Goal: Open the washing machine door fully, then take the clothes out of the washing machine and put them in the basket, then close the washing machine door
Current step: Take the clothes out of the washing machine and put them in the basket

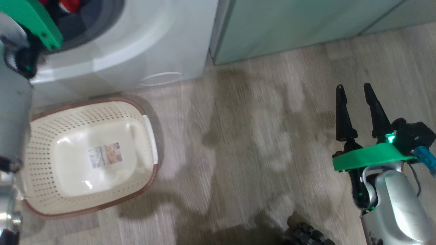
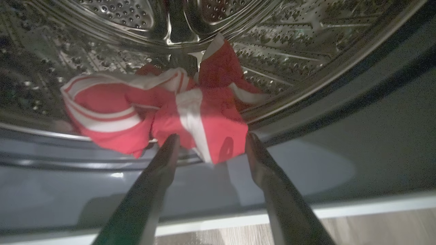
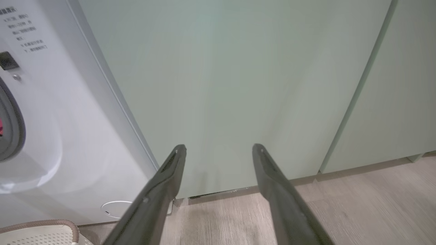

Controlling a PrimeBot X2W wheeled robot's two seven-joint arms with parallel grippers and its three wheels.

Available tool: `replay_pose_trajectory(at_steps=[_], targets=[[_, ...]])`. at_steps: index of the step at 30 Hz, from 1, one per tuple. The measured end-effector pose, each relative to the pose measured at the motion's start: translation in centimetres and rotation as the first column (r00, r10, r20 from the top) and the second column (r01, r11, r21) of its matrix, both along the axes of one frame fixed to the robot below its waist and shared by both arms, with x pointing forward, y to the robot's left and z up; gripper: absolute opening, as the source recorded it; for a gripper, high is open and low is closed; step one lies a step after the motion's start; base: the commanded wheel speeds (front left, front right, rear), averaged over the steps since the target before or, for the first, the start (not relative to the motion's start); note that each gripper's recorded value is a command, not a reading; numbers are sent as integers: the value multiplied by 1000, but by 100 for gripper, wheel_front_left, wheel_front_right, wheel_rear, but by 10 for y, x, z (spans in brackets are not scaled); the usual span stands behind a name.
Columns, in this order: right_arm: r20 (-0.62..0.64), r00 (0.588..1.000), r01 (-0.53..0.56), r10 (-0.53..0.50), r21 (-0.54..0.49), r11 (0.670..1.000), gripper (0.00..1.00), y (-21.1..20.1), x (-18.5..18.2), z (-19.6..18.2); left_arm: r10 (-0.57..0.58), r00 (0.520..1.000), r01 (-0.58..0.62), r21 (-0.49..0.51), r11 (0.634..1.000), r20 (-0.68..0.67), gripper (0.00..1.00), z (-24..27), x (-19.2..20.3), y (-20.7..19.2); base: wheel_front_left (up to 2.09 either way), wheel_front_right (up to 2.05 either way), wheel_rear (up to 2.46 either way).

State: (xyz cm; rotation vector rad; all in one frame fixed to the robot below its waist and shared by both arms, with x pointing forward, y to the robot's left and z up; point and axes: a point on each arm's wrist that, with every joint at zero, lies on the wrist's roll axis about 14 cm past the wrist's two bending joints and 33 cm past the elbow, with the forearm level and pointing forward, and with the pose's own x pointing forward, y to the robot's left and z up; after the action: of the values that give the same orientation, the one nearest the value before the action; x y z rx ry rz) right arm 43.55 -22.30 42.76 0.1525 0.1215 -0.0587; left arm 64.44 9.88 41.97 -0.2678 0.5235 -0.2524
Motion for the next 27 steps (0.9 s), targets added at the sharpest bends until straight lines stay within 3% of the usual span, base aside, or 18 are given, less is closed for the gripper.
replay_pose_trajectory(at_steps=[9, 19, 20, 21, 22, 27], targets=[[-32, 999, 39, -40, -30, 999, 100, -17, 5, -13, -37, 999, 37, 4, 999, 2, 100, -12, 36, -20, 0, 0, 0], [-68, 996, 57, -60, -53, 997, 100, -27, 5, -27, -76, 980, 86, 47, 995, -186, 100, -73, 28, -28, 0, 0, 0], [-70, 996, 57, -61, -54, 997, 100, -27, 5, -28, -78, 978, 89, 48, 995, -196, 65, -74, 29, -29, 0, 0, 0], [-72, 995, 57, -61, -54, 997, 100, -27, 5, -28, -81, 976, 92, 46, 995, -204, 16, -74, 29, -30, 0, 0, 0], [-73, 995, 57, -61, -53, 997, 100, -27, 5, -29, -85, 974, 97, 47, 994, -208, 0, -74, 29, -31, 0, 0, 0], [-60, 997, 55, -58, -46, 997, 100, -25, 7, -25, -104, 972, 119, 57, 991, -208, 0, -73, 20, -36, 0, 0, 0]])
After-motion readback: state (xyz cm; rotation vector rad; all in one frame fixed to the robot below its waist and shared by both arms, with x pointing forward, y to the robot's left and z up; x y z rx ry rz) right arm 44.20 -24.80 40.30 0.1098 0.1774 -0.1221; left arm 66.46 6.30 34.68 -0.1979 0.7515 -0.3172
